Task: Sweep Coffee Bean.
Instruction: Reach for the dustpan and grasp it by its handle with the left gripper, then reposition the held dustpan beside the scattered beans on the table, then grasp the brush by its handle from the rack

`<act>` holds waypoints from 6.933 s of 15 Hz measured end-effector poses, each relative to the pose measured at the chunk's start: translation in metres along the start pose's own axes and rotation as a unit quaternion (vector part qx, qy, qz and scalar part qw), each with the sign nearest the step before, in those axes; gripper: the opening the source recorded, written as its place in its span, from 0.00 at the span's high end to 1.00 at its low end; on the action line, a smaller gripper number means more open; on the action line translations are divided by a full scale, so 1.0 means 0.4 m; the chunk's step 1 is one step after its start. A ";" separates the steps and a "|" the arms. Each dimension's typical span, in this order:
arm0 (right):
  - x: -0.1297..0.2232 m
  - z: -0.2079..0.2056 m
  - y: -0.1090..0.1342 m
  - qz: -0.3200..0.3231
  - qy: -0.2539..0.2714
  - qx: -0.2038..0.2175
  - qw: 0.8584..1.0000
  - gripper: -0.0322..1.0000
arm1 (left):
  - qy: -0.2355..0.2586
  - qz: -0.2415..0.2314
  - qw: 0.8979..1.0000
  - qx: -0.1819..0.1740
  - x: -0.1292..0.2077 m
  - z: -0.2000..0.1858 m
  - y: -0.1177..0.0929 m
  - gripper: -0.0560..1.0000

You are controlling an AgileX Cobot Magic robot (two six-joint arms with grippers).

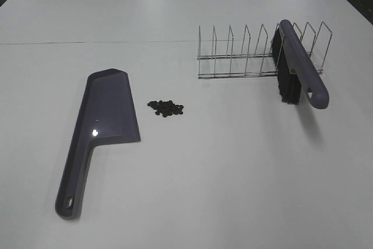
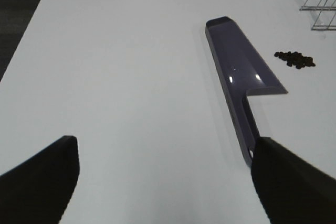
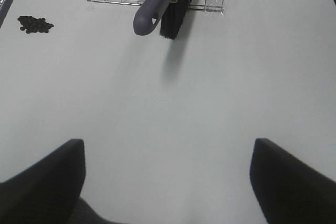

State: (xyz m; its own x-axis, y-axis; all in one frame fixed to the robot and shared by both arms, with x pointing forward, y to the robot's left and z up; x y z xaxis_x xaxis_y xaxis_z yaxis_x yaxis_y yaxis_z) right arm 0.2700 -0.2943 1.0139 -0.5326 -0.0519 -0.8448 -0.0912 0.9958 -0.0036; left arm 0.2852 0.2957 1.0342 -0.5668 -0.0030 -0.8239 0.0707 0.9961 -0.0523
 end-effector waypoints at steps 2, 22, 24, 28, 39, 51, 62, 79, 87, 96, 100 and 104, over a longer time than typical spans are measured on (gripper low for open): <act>0.000 0.000 0.000 0.000 0.000 0.000 1.000 0.24 | 0.046 0.000 0.999 -0.003 -0.007 0.032 0.000 0.18; 0.000 0.000 0.000 0.000 0.000 0.000 1.000 0.24 | 0.324 -0.094 0.937 -0.093 -0.012 0.248 0.028 0.18; 0.000 0.000 0.000 0.000 0.000 0.000 1.000 0.24 | 0.343 -0.105 0.930 -0.084 -0.026 0.294 0.017 0.18; 0.000 0.000 0.000 0.000 0.000 0.000 1.000 0.24 | 0.394 -0.131 0.907 -0.072 -0.049 0.407 -0.003 0.21; 0.000 0.000 0.000 0.000 0.000 0.000 1.000 0.24 | 0.432 -0.124 0.893 -0.027 -0.075 0.603 -0.119 0.22; 0.000 0.000 0.000 0.000 0.000 0.000 1.000 0.24 | 0.474 -0.119 0.872 -0.012 -0.018 0.803 -0.248 0.22; 0.000 0.000 0.000 0.000 0.000 0.000 1.000 0.24 | 0.488 -0.095 0.868 -0.023 0.042 0.863 -0.238 0.32; 0.000 0.000 0.000 0.000 0.000 0.000 1.000 0.24 | 0.446 0.065 0.891 -0.059 -0.046 0.812 -0.166 0.63; 0.000 0.000 0.000 0.004 0.000 0.000 1.000 0.24 | 0.373 0.197 0.904 -0.064 -0.166 0.745 -0.127 0.63; -0.011 -0.016 -0.031 0.119 -0.015 0.046 0.992 0.24 | 0.386 0.319 0.865 -0.004 -0.112 0.814 -0.135 0.63; -0.058 -0.010 -0.034 0.144 0.081 0.062 0.984 0.24 | 0.386 0.308 0.870 0.005 -0.100 0.826 -0.144 0.63; -0.155 0.024 -0.047 0.122 0.144 0.084 0.979 0.24 | 0.388 0.296 0.873 0.009 -0.097 0.825 -0.148 0.63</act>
State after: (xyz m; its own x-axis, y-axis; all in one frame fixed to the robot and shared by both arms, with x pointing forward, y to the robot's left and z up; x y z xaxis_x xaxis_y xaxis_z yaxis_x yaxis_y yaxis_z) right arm 0.3129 -0.3090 1.0612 -0.7379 0.1936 -0.6465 0.1950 0.9783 0.0704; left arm 0.5741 0.2077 0.8830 -0.8111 0.5794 -0.0800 0.5486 0.8011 0.2393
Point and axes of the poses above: a point on each arm's last joint axis where the gripper is mounted, z pointing out along that axis toward the gripper, y along the wrist's bending axis when the last joint is at zero, x = y × z, the point moved 4 cm from there along z, pointing out along that axis toward the gripper, and after that the axes turned 1 degree about z, right-handed, at the moved point
